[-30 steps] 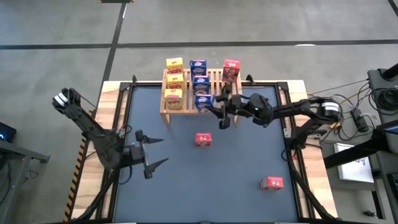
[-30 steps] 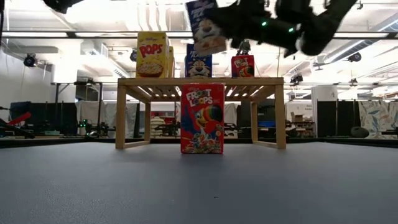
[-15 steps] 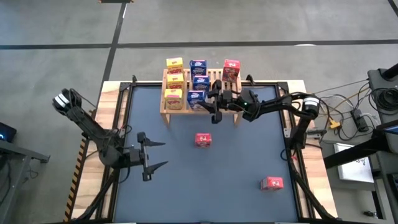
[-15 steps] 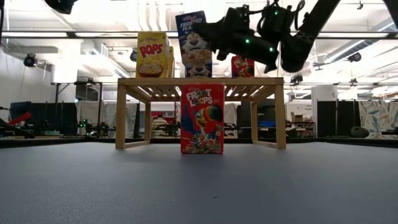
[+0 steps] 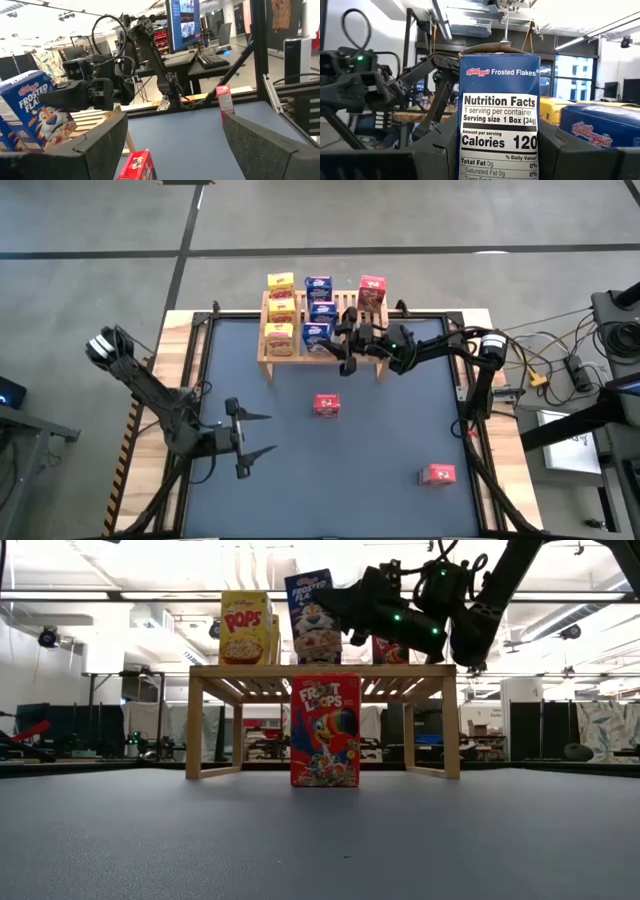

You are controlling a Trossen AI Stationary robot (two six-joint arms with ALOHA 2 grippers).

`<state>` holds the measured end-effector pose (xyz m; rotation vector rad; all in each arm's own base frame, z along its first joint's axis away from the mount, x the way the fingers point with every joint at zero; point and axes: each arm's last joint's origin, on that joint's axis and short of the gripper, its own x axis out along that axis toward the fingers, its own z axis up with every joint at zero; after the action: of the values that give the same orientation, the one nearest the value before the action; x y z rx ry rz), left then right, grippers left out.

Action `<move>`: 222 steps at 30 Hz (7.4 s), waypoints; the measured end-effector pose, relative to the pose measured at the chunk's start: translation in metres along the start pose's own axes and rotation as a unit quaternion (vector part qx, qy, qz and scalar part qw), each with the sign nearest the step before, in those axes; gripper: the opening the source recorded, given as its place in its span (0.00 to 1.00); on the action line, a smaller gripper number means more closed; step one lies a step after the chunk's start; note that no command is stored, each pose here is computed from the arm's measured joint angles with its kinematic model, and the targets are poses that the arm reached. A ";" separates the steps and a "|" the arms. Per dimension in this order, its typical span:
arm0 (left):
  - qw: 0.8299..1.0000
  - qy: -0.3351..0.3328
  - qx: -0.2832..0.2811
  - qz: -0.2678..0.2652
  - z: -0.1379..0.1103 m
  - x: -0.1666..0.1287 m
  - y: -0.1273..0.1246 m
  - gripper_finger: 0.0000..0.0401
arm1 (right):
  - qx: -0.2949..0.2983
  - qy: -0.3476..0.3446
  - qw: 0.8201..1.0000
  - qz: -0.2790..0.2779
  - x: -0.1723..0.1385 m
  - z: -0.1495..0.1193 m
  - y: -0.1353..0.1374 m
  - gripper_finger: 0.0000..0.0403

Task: Stack cereal on shelf
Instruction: Put the blue cereal box on the shelf aligned with the other blue cereal box, then put the top red cereal box on the shelf aligned with the other red cereal box

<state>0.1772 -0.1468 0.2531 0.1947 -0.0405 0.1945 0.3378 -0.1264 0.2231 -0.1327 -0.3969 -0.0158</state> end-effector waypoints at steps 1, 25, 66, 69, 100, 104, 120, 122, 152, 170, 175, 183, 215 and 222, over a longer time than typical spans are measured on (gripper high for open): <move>1.000 0.000 0.001 0.000 0.000 0.001 -0.001 0.77 | 0.001 0.001 1.000 -0.001 0.000 0.000 0.000 0.38; 1.000 0.009 0.004 0.016 -0.004 0.007 0.002 0.77 | 0.011 0.068 0.998 -0.007 -0.006 -0.020 -0.004 0.38; 1.000 0.010 -0.003 0.023 -0.005 0.010 0.005 0.77 | 0.034 0.156 0.987 -0.001 -0.006 -0.016 -0.003 0.45; 1.000 0.010 -0.003 0.024 -0.005 0.010 0.005 0.77 | 0.034 0.156 0.987 0.000 -0.006 -0.015 -0.003 0.45; 1.000 0.009 -0.003 0.021 -0.005 0.010 0.005 0.77 | 0.076 0.156 0.985 0.018 -0.005 -0.010 -0.002 0.45; 1.000 0.009 -0.005 0.021 -0.005 0.010 0.005 0.77 | 0.076 0.155 0.985 0.018 -0.005 -0.007 -0.001 0.45; 1.000 0.009 -0.006 0.021 -0.005 0.011 0.005 0.77 | 0.088 0.188 0.978 -0.002 -0.009 -0.013 -0.004 0.74; 1.000 0.009 -0.007 0.021 -0.005 0.011 0.005 0.77 | 0.084 0.187 0.979 -0.004 -0.009 -0.013 -0.004 0.78; 1.000 0.014 -0.011 0.020 -0.006 0.010 0.004 0.77 | 0.064 0.313 0.947 0.014 -0.032 0.025 0.006 0.86; 0.999 0.033 -0.018 0.019 -0.016 0.009 0.004 0.77 | 0.077 0.327 0.942 0.019 -0.084 0.068 0.032 0.86; 0.998 0.043 -0.030 0.019 -0.028 0.006 0.005 0.77 | 0.075 0.315 0.946 0.030 -0.098 0.071 0.044 0.86; 0.998 0.042 -0.036 0.030 -0.031 0.008 0.009 0.77 | 0.062 0.256 0.964 0.042 -0.109 0.077 0.055 0.86; 0.992 0.063 -0.059 0.097 -0.065 0.008 0.045 0.77 | 0.024 0.166 0.983 0.077 -0.079 0.074 0.051 0.86; 0.990 0.042 -0.084 0.104 -0.067 0.002 0.055 0.77 | 0.010 0.163 0.983 0.079 -0.072 0.075 0.048 0.86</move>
<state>0.1696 -0.0803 0.1980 0.0140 0.0066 0.4064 0.2450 -0.0692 0.2575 -0.1382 -0.0581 0.1223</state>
